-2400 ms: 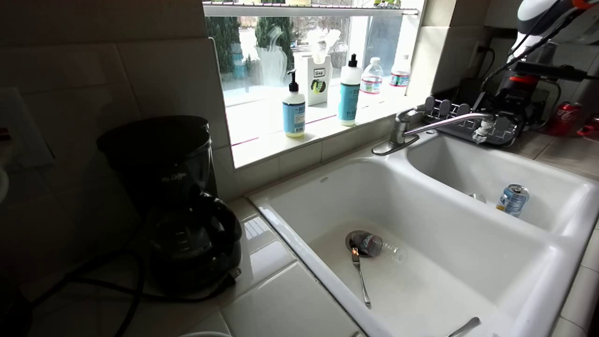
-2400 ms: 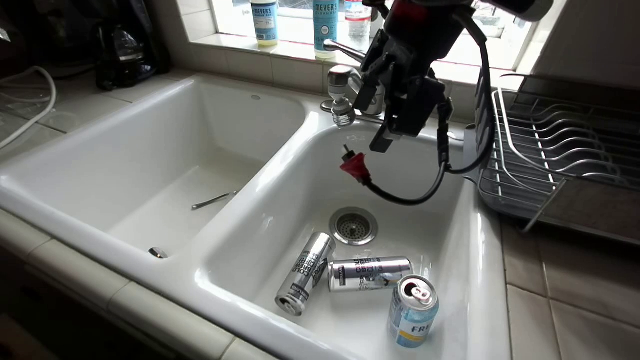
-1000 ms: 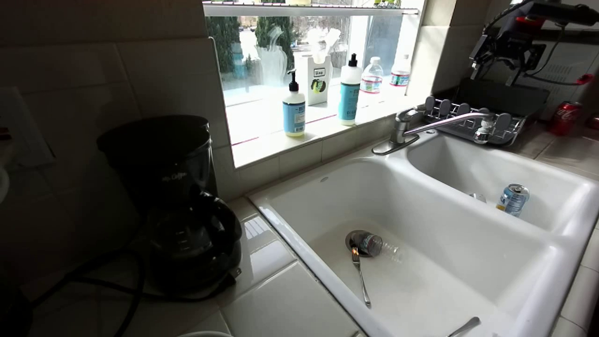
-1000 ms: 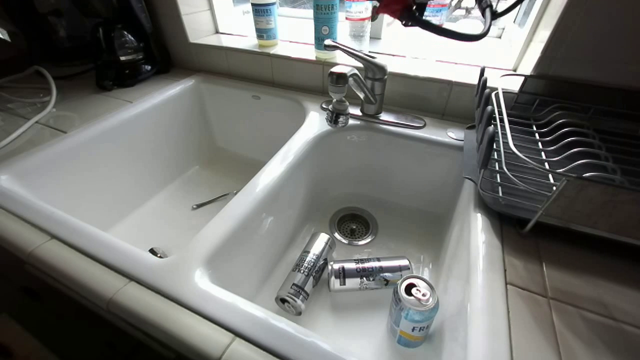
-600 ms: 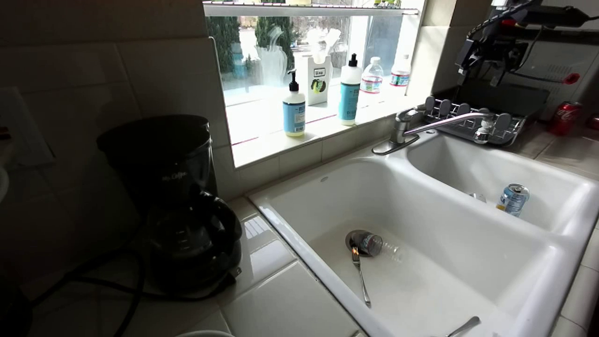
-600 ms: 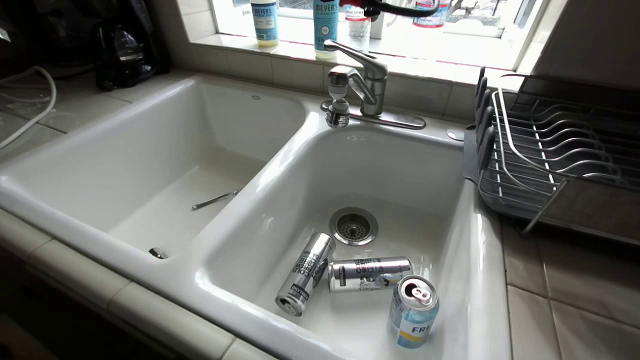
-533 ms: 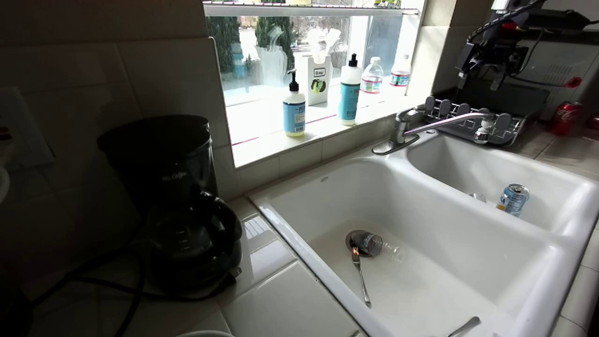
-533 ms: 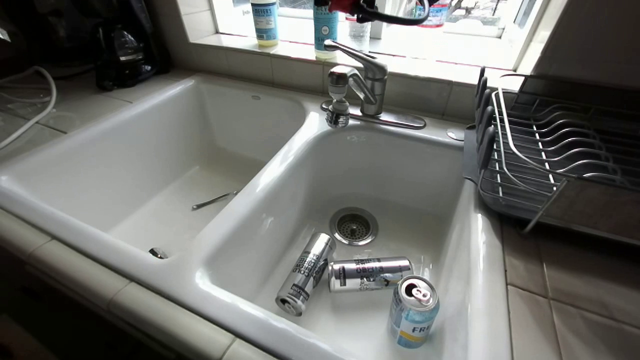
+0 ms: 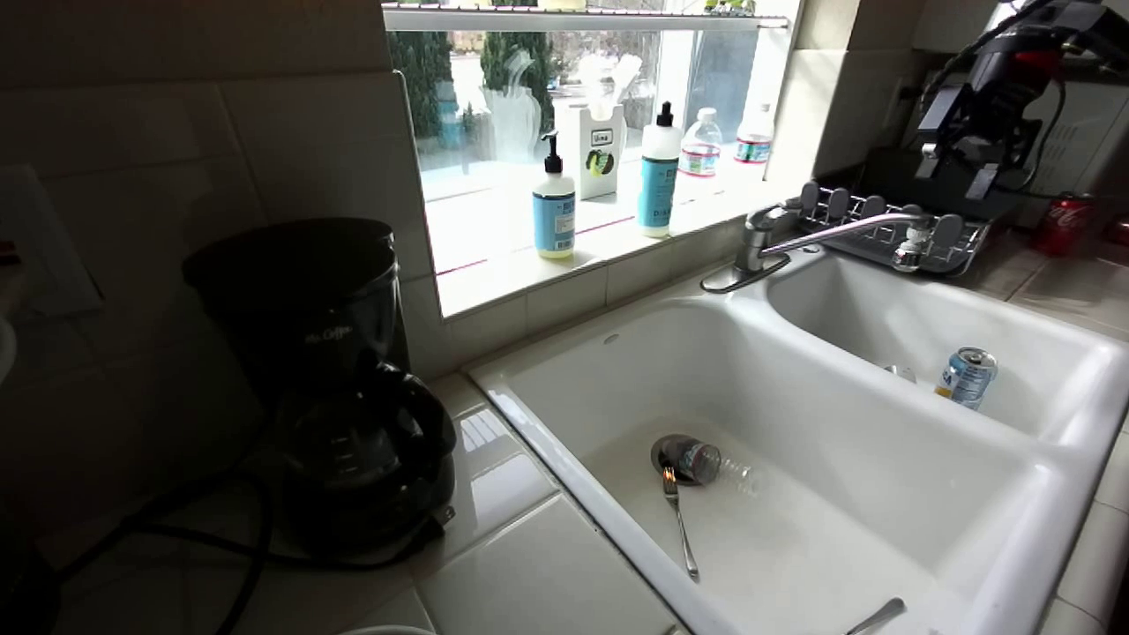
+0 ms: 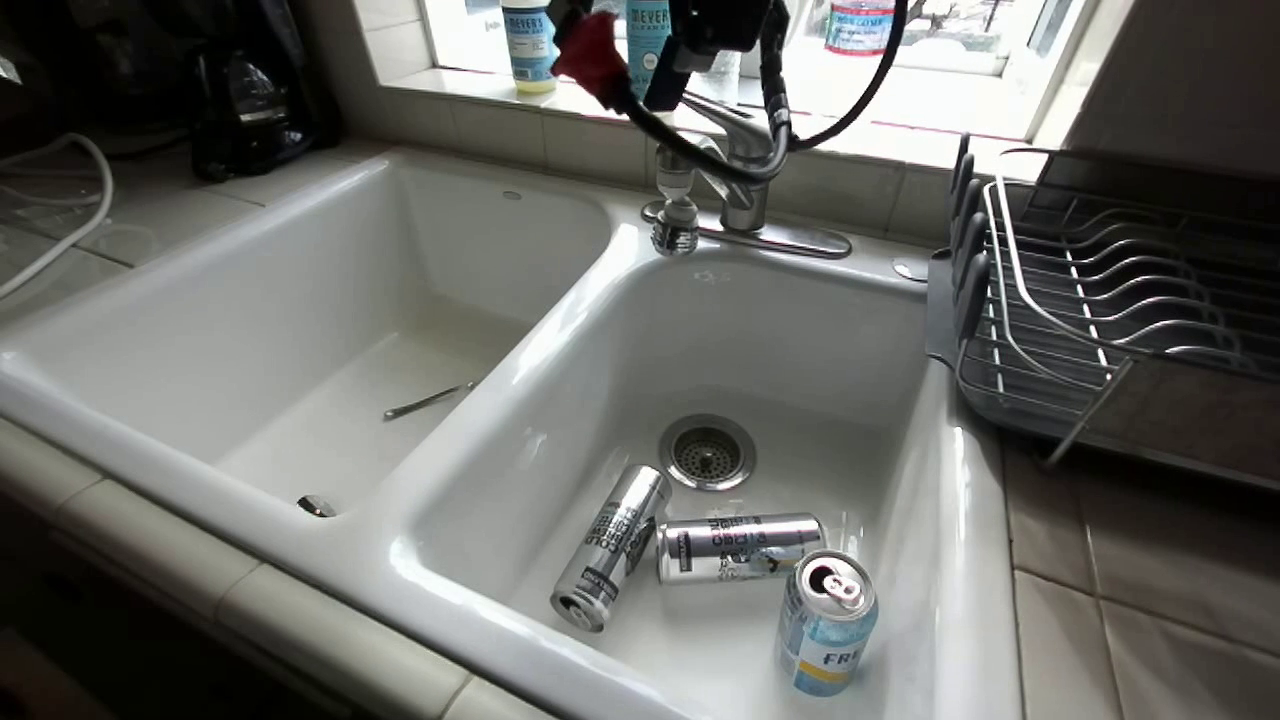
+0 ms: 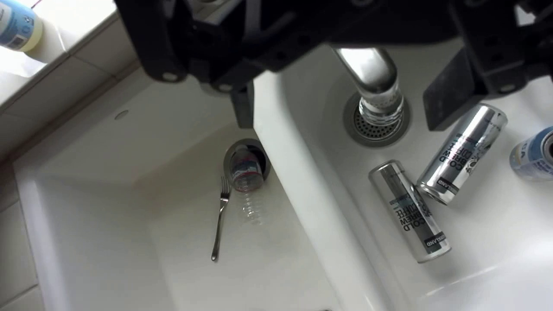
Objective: Push the silver object at the end of the tap downwards, lift the tap handle upwards
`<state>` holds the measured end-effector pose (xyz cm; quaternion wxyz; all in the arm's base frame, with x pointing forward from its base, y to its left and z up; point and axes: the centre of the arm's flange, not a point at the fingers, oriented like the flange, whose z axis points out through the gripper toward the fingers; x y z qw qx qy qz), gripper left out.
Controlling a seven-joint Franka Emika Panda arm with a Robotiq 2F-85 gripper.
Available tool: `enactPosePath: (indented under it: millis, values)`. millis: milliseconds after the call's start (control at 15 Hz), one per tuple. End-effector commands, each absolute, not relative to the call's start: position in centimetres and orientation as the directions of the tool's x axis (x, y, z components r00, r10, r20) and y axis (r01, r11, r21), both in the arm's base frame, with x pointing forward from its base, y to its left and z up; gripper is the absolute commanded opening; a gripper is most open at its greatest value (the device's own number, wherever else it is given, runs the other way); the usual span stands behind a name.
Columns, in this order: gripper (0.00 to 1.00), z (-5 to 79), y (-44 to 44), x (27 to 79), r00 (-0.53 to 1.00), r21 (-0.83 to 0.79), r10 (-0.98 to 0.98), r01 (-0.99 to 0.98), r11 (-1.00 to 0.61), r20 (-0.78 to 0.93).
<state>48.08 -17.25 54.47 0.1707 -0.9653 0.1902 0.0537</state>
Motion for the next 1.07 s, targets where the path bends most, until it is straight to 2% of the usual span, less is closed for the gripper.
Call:
enactPosePath:
  millis: [0, 133, 333, 600, 667, 1000]
  values:
    - [1.00, 54.9, -17.7, 47.2, 0.876, -0.346, -0.431, -0.482, -0.805, -0.216]
    - [1.00, 55.3, -17.2, 47.2, 0.837, -0.364, -0.520, -0.544, -0.756, -0.172]
    - [1.00, 56.0, -16.0, 49.2, 0.822, -0.376, -0.551, -0.561, -0.737, -0.145]
    - [1.00, 55.2, -14.2, 52.7, 0.780, -0.300, -0.606, -0.622, -0.724, -0.155]
    - [1.00, 55.7, -14.9, 50.8, 0.808, -0.339, -0.570, -0.584, -0.738, -0.149]
    - [1.00, 54.8, -14.2, 52.3, 0.791, -0.318, -0.590, -0.608, -0.728, -0.161]
